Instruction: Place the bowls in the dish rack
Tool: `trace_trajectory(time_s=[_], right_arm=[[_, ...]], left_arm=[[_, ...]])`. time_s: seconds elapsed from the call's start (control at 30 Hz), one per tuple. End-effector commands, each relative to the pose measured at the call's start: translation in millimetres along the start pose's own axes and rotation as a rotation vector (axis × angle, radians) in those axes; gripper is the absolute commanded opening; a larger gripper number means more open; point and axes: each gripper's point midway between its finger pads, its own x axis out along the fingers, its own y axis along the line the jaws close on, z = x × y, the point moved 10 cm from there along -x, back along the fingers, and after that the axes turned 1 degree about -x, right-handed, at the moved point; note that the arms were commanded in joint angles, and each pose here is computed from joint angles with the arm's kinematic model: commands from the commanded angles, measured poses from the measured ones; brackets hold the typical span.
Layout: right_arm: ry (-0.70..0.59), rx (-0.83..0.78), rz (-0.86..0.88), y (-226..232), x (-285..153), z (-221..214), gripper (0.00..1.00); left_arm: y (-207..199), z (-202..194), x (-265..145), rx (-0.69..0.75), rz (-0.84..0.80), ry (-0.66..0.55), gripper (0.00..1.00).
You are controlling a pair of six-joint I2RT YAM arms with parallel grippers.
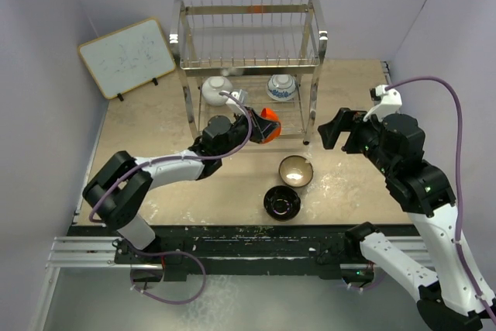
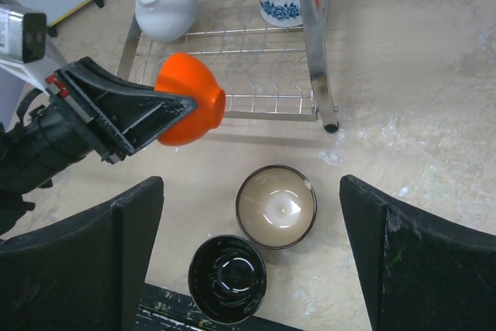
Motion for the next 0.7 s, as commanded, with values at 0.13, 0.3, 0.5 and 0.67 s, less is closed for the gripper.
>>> trace_trajectory(time_s=[0.13,0.3,0.5,0.67], right_arm=[[-0.045,-0.010,0.024,2,-11,11,0.96],[-0.043,-0.014,0.022,2,-11,12,0.96],[-0.047,-0.023,0.006,1,-11,12,0.97],[-0.052,-0.028,-0.001,0,-12,14,0.97]], left_arm=[[-17,39,26,-0.137,-0.300,-0.144,0.00],[-2,43,38,-0.196,-0.332,-0.156,0.00],[22,43,55,-0.294,-0.374,-0.162,0.00],[29,50,75,-0.325,-0.405,-0.160,0.00]])
